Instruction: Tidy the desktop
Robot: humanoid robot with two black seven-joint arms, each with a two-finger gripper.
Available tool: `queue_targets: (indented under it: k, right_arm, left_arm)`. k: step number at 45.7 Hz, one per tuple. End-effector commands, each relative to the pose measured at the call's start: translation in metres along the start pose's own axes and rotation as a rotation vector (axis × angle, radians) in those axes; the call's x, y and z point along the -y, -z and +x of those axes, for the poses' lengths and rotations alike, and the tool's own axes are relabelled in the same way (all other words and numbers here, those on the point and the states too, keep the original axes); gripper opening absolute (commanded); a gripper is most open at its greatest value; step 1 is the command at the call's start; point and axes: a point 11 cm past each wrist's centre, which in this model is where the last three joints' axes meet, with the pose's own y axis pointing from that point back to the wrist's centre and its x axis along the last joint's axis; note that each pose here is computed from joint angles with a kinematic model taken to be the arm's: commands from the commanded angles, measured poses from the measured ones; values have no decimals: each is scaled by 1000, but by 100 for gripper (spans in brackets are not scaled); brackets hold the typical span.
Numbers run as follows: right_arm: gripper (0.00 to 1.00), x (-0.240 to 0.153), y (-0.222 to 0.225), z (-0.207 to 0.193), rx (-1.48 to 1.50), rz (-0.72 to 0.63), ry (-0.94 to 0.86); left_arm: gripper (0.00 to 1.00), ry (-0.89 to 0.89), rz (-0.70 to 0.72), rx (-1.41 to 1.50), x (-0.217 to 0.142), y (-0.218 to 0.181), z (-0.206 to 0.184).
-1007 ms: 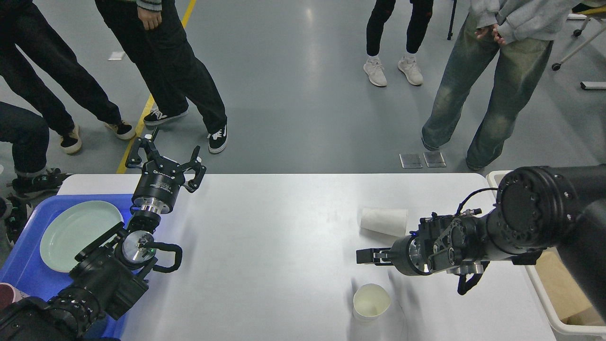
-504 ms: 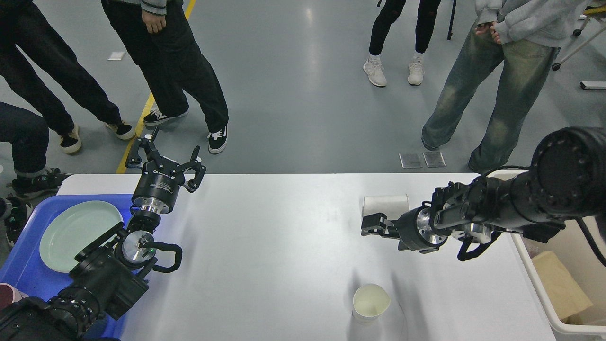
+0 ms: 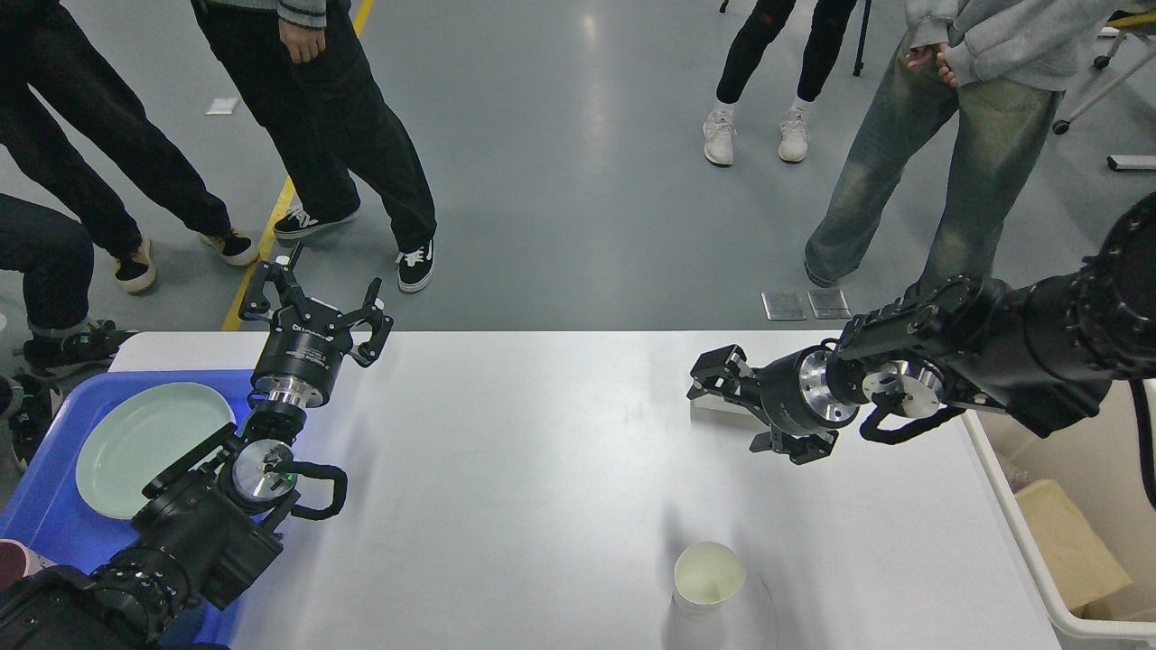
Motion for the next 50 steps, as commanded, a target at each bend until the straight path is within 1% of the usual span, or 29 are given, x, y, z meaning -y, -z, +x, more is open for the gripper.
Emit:
queue_targets:
  k: [1,8,13,19,24,32,41,50]
  right_arm:
    - [100,-11,-7,-17,-114,-52,59]
    - [100,-22,-20,-30,-326,-133,117]
    - [100,-20,-28,-44,-407,-181,164]
    - [100,-8,-22,-64,-433,-159,211]
    - [100,1,-29,-75,-431,-161,237]
    - [100,11,-46,-84,-413,-169,239]
    - [100,17,-53,-88,-404,-168,231]
    - [100,30,-68,-104,-394,-157,241]
  left_arm:
    - [97,0,-2,-1,0,0,0]
    - [97,0,1,0,0,0,0]
    - [97,0,-2,-1,0,0,0]
    - [97,0,-2,-1,0,0,0]
    - [97,0,1,-2,0,1,0]
    - [97,1,-2,-1,0,0,0]
    - [97,2,0,-2,0,1,-1]
    - [97,2,0,-2,0,1,-1]
